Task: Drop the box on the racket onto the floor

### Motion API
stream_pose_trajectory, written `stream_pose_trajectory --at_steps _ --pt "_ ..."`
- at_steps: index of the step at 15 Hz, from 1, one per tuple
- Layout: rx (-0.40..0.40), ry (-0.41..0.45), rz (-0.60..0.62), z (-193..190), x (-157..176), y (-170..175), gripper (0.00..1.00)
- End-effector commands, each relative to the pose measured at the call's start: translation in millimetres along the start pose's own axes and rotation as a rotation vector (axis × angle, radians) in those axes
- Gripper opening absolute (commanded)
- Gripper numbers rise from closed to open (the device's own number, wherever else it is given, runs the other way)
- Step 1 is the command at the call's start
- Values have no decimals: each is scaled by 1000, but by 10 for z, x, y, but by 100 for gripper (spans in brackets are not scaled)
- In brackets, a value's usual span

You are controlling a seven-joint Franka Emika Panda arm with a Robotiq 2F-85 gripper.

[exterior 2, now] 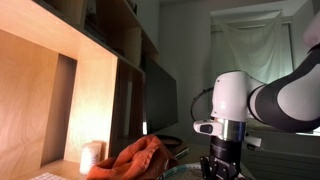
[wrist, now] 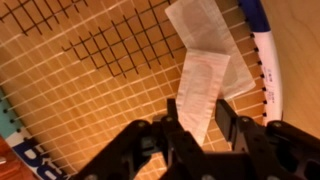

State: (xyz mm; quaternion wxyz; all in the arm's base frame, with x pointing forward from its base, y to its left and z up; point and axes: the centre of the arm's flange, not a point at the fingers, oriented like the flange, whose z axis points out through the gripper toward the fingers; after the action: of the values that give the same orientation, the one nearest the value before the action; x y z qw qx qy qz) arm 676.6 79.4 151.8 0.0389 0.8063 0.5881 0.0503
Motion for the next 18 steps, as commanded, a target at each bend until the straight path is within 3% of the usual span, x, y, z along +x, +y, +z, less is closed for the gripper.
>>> stream_pose_trajectory --at_steps 1,2,4,13,14,18 --pt "11 -12 -15 -45 22 55 12" --pt "10 -12 -16 -58 29 45 4" --pt "2 -9 -16 -84 35 26 0" --pt "-15 -21 -28 -126 62 -36 1" --pt "-11 -24 -20 -124 46 -26 18" --pt "-6 -28 -12 -107 -19 21 50"
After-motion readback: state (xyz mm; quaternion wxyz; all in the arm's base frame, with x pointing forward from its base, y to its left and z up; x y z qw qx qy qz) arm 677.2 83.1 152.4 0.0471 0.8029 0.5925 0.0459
